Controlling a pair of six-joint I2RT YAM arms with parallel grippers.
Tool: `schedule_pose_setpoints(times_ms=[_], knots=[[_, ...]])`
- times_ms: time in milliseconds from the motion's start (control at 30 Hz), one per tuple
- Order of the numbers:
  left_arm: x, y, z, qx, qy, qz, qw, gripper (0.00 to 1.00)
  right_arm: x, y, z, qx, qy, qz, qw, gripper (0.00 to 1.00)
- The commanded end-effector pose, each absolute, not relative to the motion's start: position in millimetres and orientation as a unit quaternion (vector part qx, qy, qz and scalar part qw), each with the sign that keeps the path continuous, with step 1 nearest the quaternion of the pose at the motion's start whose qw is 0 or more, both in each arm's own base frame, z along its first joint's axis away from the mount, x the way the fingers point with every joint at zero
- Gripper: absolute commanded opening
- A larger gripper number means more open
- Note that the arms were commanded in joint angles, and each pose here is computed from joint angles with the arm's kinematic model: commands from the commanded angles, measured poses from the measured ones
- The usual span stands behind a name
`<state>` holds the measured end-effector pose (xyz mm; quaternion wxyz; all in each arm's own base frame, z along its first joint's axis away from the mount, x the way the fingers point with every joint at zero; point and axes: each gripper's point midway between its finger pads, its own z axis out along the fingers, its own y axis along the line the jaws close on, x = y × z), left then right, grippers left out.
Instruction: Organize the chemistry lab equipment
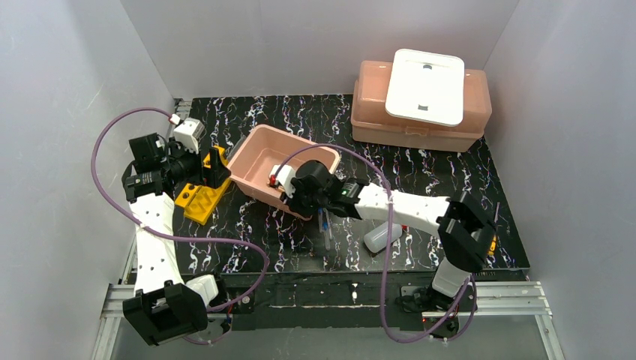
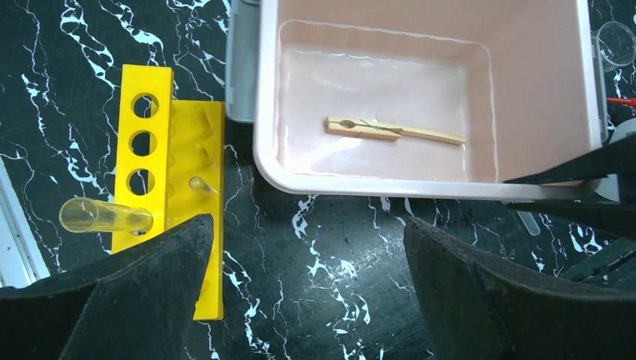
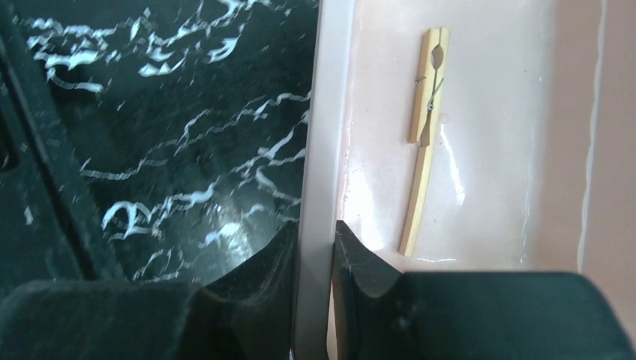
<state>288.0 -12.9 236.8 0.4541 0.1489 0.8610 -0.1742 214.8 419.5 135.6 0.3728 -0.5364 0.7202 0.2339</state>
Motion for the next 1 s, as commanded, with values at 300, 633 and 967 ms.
schedule_pose_setpoints(times_ms=[300,633,967], knots=[[284,-16,252,0.153,0.854,-0.171,0.467,0.98,170,363,160,-0.584,0.682,0.294,0.328,0.27],[278,-19,250,0.158,0.853,-0.174,0.467,0.98,174,357,186,-0.559,0.708,0.279,0.329,0.66],[278,-19,243,0.165,0.851,-0.174,0.467,0.98,210,272,256,-0.239,0.863,0.211,0.392,0.69]])
